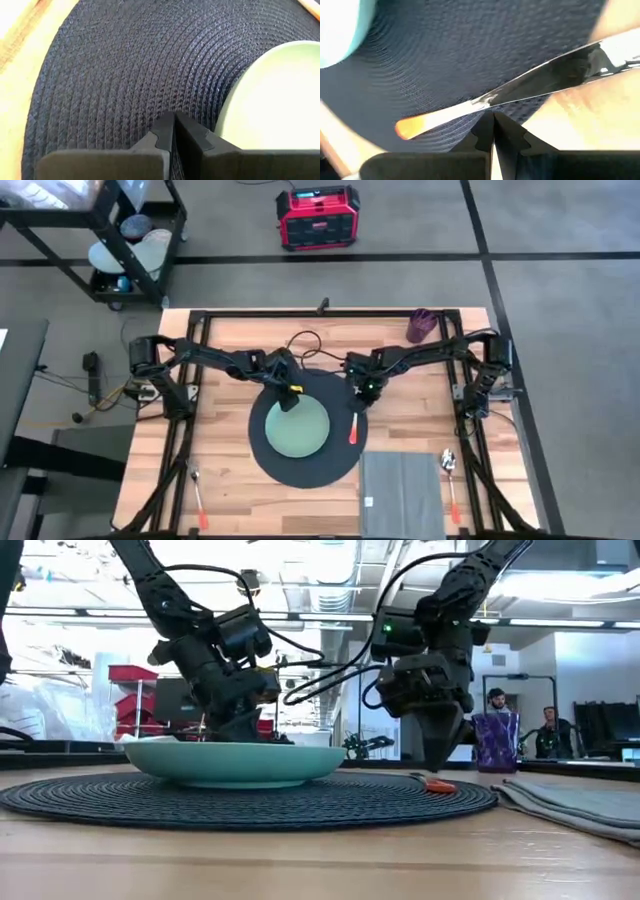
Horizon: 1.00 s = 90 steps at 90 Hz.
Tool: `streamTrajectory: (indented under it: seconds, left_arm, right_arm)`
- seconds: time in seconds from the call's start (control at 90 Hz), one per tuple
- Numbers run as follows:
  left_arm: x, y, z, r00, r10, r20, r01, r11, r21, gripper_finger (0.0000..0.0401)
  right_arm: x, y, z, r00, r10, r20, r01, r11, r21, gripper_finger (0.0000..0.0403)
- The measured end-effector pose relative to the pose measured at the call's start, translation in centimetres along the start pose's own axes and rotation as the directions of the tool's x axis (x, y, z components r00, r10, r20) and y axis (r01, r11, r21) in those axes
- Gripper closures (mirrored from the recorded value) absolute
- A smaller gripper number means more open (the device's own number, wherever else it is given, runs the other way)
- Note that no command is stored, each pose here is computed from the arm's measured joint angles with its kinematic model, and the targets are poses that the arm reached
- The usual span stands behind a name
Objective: Set table place
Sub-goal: Put the orange knife on the blue placemat to the right of the green plate
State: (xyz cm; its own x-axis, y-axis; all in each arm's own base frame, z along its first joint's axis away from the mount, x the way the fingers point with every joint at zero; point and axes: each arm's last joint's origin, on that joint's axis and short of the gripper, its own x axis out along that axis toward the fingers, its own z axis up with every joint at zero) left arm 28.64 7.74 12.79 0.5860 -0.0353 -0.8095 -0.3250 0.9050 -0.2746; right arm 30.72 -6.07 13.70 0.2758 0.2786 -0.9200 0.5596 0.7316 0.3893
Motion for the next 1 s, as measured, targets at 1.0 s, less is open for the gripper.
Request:
streamTrajectory:
  seconds: [1.0]
  left_arm:
    - [-0.1,0.3,0.3,1.0,0.004,0.027,-0.004,1.0,0.006,0.0401]
  right_arm:
    - [-1.1,-2.3,1.5,0.999,0.021,0.05,-0.025,0.995,0.093,0.0403]
